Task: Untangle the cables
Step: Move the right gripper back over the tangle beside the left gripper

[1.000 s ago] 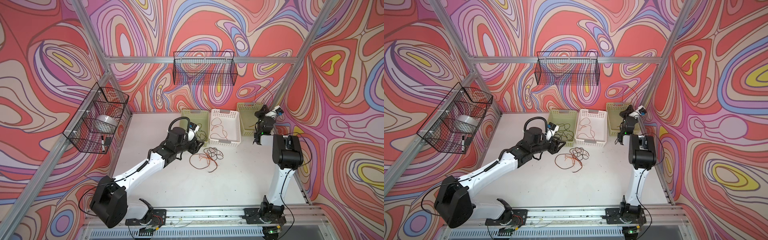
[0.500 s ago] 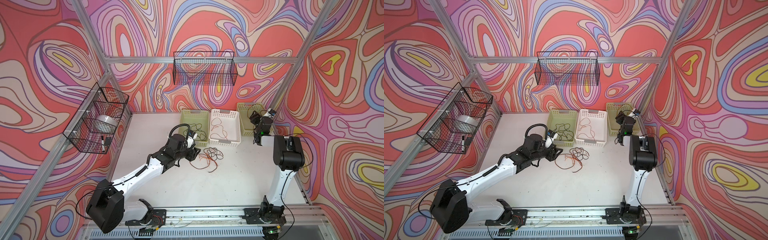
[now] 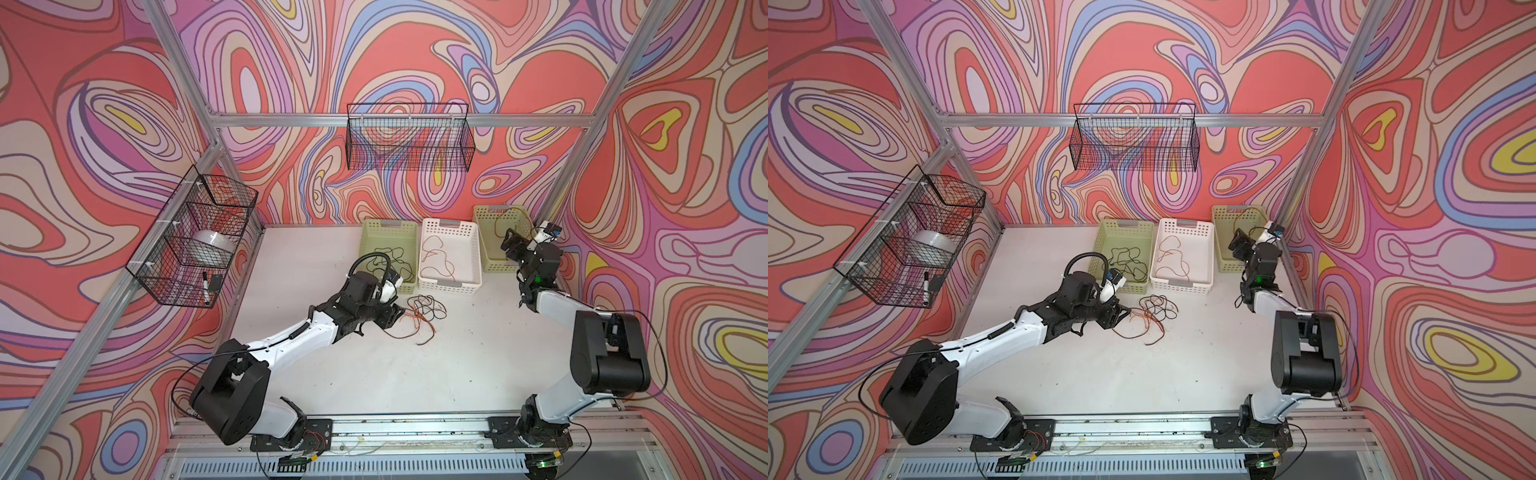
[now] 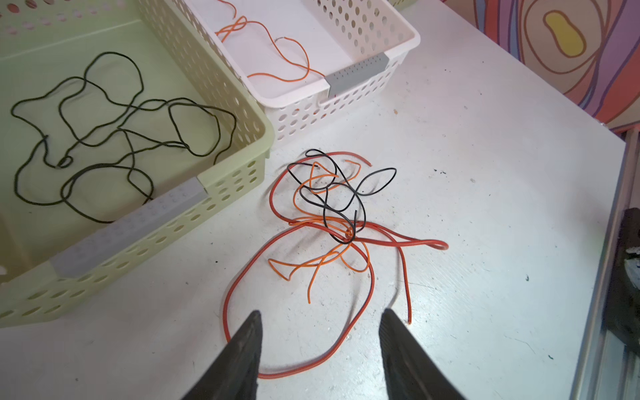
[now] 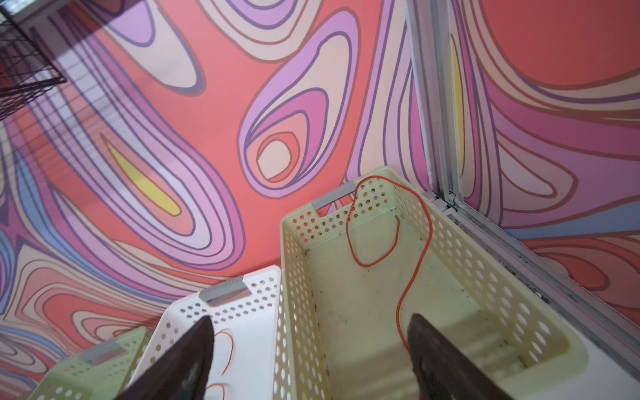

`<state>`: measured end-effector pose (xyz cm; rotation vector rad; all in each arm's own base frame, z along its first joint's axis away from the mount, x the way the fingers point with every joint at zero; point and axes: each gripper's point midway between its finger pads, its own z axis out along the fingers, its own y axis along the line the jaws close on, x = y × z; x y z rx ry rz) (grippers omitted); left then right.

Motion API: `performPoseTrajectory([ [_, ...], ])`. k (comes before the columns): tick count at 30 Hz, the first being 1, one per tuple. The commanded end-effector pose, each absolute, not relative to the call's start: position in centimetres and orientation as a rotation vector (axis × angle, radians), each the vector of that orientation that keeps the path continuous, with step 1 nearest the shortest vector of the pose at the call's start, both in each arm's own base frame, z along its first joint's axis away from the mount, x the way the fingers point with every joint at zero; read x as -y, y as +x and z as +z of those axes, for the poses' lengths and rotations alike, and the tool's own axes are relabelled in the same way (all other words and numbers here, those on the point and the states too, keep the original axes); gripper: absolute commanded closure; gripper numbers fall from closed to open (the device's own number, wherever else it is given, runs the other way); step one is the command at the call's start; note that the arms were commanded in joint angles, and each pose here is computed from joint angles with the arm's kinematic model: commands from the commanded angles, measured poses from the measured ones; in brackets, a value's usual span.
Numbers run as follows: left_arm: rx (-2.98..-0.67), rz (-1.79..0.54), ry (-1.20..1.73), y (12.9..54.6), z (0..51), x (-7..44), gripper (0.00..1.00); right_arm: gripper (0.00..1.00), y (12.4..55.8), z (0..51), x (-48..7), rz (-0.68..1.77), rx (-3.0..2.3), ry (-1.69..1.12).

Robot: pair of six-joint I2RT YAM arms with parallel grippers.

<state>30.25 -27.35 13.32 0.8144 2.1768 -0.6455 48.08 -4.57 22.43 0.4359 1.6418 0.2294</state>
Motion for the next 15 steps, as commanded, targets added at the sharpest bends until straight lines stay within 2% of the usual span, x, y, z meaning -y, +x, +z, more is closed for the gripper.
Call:
performPoseTrajectory([
  [1,-2.149,-0.674,0.87,30.1,12.3,28.2,0.45,0.14,45.3,20.3,0.7,0.232,-1.772,0.347],
  [5,-2.13,-0.671,0.862,30.7,11.7,28.5,0.45,0.2,41.4,18.5,-4.3,0.237,-1.896,0.273],
  [7,-2.117,-0.668,0.863,30.9,12.0,28.6,0.47,0.27,39.5,18.0,-6.1,0.262,-1.928,0.258],
  [11,-2.081,-0.641,0.854,31.2,12.6,28.3,0.53,0.56,36.2,17.2,-9.7,0.341,-2.009,0.157],
  [12,-2.072,-0.638,0.85,31.3,12.8,28.3,0.54,0.59,35.6,16.8,-10.4,0.349,-2.036,0.131],
  [15,-2.047,-0.63,0.832,31.4,13.3,27.9,0.54,0.61,33.6,15.9,-13.8,0.403,-2.11,-0.03],
])
